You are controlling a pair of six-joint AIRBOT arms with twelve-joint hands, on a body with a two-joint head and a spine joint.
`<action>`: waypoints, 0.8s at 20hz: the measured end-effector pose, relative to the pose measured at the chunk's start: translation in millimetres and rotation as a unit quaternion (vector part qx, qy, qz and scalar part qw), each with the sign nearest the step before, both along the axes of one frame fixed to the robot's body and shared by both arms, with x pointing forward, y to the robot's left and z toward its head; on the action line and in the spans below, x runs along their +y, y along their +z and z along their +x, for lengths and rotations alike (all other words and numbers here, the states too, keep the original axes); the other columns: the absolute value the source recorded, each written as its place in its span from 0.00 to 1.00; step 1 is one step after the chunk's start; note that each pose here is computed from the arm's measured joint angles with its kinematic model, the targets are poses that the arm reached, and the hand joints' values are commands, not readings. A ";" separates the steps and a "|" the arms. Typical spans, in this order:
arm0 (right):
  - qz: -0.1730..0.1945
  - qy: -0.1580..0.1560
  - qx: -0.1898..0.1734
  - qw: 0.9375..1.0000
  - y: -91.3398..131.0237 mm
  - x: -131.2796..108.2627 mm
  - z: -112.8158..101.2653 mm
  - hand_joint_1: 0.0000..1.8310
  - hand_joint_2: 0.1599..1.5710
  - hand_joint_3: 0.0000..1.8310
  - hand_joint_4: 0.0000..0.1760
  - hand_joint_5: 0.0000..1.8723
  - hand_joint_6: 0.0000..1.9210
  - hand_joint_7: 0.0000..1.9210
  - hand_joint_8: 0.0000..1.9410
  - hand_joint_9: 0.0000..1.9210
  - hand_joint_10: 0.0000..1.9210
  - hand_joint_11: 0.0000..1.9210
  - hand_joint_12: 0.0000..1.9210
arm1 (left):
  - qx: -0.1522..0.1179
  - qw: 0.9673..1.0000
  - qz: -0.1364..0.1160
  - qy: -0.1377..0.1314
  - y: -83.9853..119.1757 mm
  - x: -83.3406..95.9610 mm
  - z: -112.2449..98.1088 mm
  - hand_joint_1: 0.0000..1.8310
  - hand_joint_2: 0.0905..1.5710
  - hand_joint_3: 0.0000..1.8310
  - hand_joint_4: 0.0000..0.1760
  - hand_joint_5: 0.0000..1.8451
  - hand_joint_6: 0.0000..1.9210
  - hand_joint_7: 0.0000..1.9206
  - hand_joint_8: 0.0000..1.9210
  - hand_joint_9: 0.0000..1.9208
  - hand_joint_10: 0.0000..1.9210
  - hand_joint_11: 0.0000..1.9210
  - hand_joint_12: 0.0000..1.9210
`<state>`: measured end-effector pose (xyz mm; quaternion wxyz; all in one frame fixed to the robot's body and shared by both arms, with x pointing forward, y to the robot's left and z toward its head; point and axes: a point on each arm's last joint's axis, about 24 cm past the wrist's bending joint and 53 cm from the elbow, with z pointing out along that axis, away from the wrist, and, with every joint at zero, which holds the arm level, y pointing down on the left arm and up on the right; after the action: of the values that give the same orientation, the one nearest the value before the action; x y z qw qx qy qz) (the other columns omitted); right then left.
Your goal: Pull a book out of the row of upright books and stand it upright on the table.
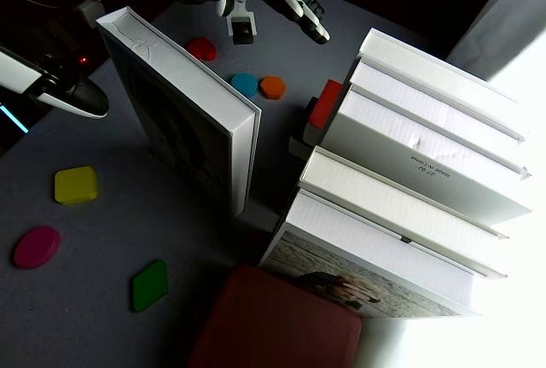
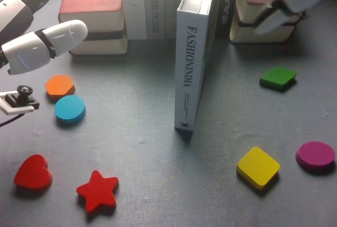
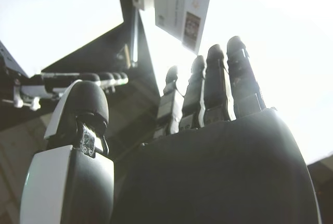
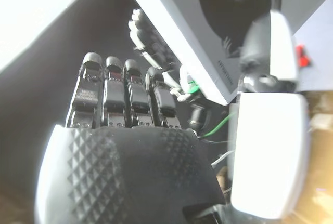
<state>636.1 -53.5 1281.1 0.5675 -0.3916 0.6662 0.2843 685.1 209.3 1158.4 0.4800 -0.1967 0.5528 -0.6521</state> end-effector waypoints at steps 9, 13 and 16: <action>0.124 -0.148 0.021 0.981 18.4 -98.2 34.2 0.00 0.81 0.01 0.00 0.00 0.00 0.00 0.00 0.00 0.00 0.00 0.00 | -0.002 1.000 -0.020 0.011 3.4 9.7 -7.3 0.17 0.84 0.00 0.31 0.00 0.00 0.00 0.00 0.00 0.00 0.00 0.00; 0.162 -0.188 0.065 0.967 8.3 -127.8 44.7 0.00 0.86 0.00 0.00 0.00 0.00 0.00 0.00 0.00 0.00 0.00 0.00 | -0.011 0.999 -0.030 0.017 8.7 16.9 -9.8 0.15 0.83 0.00 0.16 0.00 0.00 0.00 0.00 0.00 0.00 0.00 0.00; 0.210 -0.206 0.128 0.947 -7.4 -151.3 53.6 0.00 0.84 0.00 0.00 0.00 0.00 0.00 0.00 0.00 0.00 0.00 0.00 | -0.015 0.999 -0.044 0.018 11.1 19.9 -13.7 0.12 0.84 0.00 0.34 0.00 0.00 0.00 0.00 0.00 0.00 0.00 0.00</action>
<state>689.7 -204.7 1273.7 0.5928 -0.0779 0.7249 0.3420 671.5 229.3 1169.5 0.4905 -0.2180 0.5128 -0.6700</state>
